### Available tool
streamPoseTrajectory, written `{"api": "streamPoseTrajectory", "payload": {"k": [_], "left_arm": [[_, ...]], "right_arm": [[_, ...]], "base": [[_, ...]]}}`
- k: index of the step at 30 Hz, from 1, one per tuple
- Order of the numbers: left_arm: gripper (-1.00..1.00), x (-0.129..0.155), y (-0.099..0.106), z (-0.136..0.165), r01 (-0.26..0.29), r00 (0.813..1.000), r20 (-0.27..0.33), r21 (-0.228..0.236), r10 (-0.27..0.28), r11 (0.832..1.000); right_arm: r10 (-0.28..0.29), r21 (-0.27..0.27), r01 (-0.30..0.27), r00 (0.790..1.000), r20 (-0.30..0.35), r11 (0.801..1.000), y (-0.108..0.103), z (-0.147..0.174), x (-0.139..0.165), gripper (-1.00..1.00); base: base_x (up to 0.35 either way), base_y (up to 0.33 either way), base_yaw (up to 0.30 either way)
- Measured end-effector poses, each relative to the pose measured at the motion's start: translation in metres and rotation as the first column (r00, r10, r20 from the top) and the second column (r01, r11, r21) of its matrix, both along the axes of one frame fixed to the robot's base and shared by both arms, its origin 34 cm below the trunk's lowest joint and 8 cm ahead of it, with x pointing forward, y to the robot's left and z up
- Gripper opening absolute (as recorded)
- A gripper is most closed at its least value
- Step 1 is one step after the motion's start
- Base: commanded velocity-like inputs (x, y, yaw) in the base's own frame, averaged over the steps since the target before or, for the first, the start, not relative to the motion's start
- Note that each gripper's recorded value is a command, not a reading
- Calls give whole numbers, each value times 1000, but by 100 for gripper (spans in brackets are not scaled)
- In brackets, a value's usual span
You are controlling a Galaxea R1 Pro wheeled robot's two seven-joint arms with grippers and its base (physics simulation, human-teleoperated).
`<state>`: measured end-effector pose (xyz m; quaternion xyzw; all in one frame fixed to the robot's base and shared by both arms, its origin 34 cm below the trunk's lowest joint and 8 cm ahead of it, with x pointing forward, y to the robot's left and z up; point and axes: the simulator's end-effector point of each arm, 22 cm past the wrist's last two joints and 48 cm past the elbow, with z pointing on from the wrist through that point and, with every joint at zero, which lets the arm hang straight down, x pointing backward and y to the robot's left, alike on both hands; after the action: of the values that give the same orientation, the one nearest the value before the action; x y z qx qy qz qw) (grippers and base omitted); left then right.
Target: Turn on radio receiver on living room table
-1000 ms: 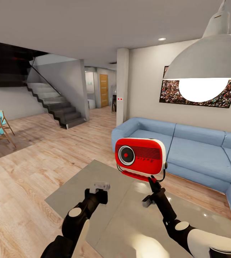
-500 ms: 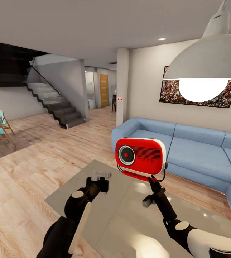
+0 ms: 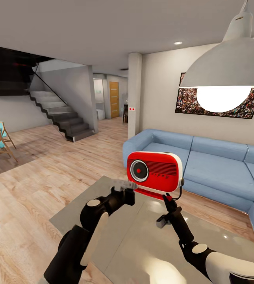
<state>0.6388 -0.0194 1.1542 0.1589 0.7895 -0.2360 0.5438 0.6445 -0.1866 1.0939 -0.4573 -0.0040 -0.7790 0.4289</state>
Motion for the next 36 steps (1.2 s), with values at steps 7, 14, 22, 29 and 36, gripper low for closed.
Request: {"api": "streamPoseTrajectory", "payload": {"k": [7, 14, 22, 29, 36], "left_arm": [[-100, -17, -34, 13, 91, 995, 29, 1, -91, 996], [-100, -11, -37, 34, 99, 994, 50, -33, -97, 995], [-100, 17, 1, 46, -33, 998, 61, -40, 36, 999], [-100, 27, 13, 58, -70, 994, 80, -47, 74, 996], [-100, 37, 27, 67, -112, 989, 88, -55, 117, 992]], "right_arm": [[1, 5, -1, 1000, 0, 1000, 2, 0, 0, -100], [0, 3, 0, 1000, 0, 1000, 1, 0, 0, -100], [0, 3, 0, 1000, 0, 1000, 1, 0, 0, -100], [2, 2, -2, 1000, 0, 1000, 2, 0, 0, -100], [4, 3, -4, 1000, 0, 1000, 3, 0, 0, -100]], "base": [[0, 0, 0], [0, 0, 0], [0, 0, 0], [0, 0, 0], [0, 0, 0]]}}
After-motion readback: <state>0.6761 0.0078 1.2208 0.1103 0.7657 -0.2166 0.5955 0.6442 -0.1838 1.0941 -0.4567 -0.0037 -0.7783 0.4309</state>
